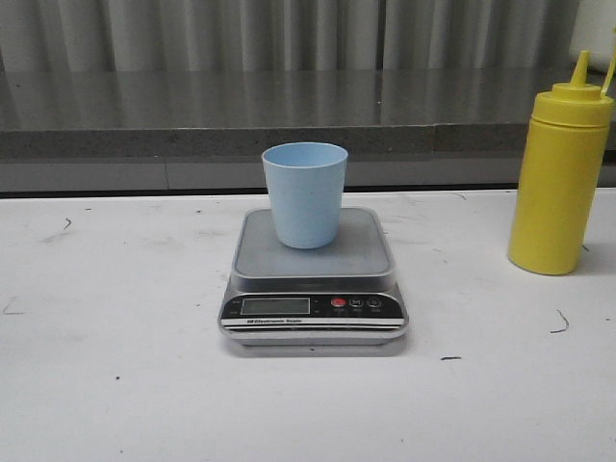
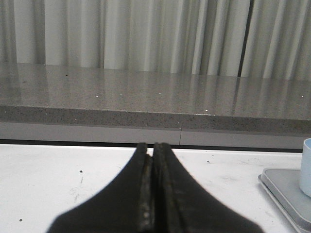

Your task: Pour seasoning into cup on scale with both arms

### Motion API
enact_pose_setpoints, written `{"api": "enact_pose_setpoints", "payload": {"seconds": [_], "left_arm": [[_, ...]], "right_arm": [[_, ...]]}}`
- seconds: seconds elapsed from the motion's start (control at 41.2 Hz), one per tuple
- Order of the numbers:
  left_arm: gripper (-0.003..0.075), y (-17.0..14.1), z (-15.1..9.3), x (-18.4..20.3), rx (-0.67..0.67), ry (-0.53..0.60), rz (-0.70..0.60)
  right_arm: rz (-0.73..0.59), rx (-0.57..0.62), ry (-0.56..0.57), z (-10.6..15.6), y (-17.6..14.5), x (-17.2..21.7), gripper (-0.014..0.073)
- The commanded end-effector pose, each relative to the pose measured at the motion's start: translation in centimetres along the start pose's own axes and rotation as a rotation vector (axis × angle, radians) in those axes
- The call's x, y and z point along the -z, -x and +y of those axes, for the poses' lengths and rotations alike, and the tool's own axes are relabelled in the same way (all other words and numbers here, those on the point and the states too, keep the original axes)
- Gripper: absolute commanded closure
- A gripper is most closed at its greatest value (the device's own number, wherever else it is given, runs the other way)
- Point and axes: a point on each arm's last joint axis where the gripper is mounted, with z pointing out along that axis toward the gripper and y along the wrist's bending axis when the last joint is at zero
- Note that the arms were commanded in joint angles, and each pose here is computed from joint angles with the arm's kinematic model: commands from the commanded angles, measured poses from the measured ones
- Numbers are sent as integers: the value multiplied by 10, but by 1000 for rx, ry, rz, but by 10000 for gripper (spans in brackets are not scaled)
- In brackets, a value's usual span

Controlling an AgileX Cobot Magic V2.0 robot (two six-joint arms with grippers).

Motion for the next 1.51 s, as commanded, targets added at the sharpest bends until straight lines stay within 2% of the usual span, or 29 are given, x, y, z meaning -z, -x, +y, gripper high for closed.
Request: {"api": "enact_pose_setpoints", "payload": {"seconds": [0.0,0.704,0.777,0.923,1.02,1.19,1.335,1.481], "left_arm": [[740,1,0,1,8,-5,-79],[740,1,0,1,8,-5,-79],[740,1,0,1,8,-5,-79],[740,1,0,1,8,-5,-79],[740,1,0,1,8,-5,-79],[740,1,0,1,2,-6,-79],[740,1,0,1,8,-5,-79],[740,1,0,1,8,-5,-79]], "right_arm": [[-77,7,-10,-1,10,4,715],[-83,8,-10,-1,10,4,715],[-107,15,-48,-3,7,8,715],[-274,11,-170,-11,-8,-1,715],[-405,19,-233,-16,-32,-19,715],[-582,34,-252,-18,-76,-50,715],[-661,41,-260,-20,-112,-75,715],[-696,20,-254,-20,-126,-84,715]]}}
